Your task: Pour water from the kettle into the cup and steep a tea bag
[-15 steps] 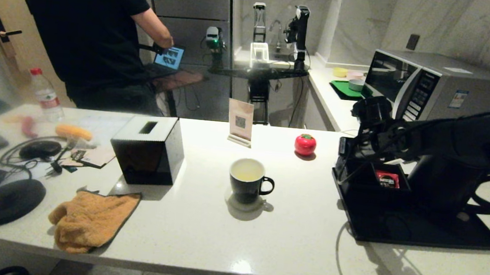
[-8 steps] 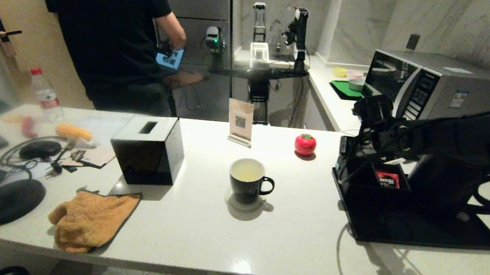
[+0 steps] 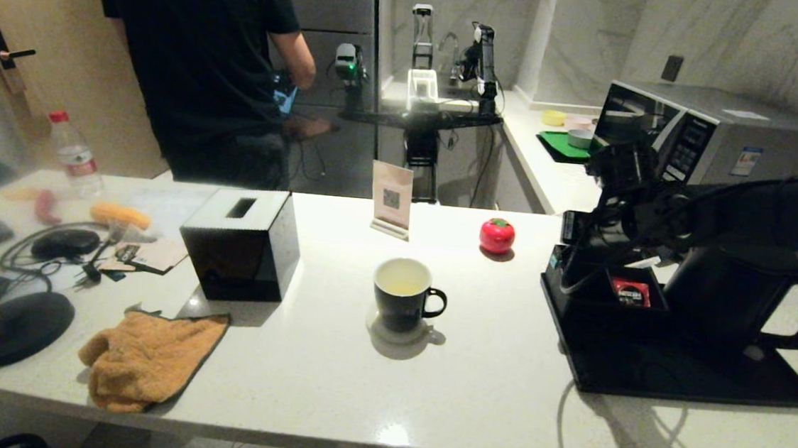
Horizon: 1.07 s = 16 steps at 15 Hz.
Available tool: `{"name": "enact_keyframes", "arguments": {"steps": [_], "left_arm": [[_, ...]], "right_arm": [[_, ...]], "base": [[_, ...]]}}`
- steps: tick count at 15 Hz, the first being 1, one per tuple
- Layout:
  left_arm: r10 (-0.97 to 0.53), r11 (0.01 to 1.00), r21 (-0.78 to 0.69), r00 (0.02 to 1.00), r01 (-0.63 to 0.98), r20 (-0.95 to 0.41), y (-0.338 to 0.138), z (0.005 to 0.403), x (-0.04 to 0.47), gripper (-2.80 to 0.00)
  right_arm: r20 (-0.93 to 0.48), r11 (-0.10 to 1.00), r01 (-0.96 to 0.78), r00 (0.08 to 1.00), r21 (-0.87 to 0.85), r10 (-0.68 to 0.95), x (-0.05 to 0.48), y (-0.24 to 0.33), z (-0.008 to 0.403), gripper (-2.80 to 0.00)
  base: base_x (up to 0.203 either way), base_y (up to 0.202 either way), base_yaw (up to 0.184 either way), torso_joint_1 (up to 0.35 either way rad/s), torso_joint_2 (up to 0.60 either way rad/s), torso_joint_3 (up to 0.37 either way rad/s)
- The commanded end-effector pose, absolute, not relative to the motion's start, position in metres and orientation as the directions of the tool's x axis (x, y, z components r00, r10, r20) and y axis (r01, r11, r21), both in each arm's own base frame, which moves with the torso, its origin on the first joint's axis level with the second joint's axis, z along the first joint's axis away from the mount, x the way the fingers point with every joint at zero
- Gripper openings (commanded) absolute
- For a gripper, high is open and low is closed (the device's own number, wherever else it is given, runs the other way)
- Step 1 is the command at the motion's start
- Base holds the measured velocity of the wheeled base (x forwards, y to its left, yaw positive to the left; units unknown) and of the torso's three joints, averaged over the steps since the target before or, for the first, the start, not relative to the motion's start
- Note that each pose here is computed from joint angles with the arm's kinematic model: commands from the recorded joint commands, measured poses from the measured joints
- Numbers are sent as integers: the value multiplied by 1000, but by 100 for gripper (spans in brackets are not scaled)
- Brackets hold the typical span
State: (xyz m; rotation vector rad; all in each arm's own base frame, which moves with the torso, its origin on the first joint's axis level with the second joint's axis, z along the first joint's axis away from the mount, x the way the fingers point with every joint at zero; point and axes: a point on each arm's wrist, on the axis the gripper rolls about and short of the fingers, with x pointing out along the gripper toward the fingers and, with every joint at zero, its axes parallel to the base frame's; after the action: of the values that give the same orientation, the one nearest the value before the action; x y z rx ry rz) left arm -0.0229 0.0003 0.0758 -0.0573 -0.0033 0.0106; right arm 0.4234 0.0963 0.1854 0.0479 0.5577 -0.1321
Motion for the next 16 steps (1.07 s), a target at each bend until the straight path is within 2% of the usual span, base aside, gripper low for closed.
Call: {"name": "enact_keyframes", "arguments": {"steps": [1, 8, 16], "left_arm": [[11, 998, -58, 1000, -11, 2, 0, 76, -23, -280], [11, 998, -58, 1000, -11, 3, 0, 76, -23, -280], [11, 998, -58, 1000, -11, 2, 0, 76, -23, -280]], "right_arm": [[-502, 991, 135, 859, 25, -104, 412, 96, 203, -280], [-411, 995, 85, 910, 62, -52, 385, 108, 231, -280], [-212, 997, -44, 976, 61, 56, 366, 136, 264, -280]], "base": [[0, 0, 0, 0, 0, 0], [0, 0, 0, 0, 0, 0], [0, 0, 0, 0, 0, 0]]}}
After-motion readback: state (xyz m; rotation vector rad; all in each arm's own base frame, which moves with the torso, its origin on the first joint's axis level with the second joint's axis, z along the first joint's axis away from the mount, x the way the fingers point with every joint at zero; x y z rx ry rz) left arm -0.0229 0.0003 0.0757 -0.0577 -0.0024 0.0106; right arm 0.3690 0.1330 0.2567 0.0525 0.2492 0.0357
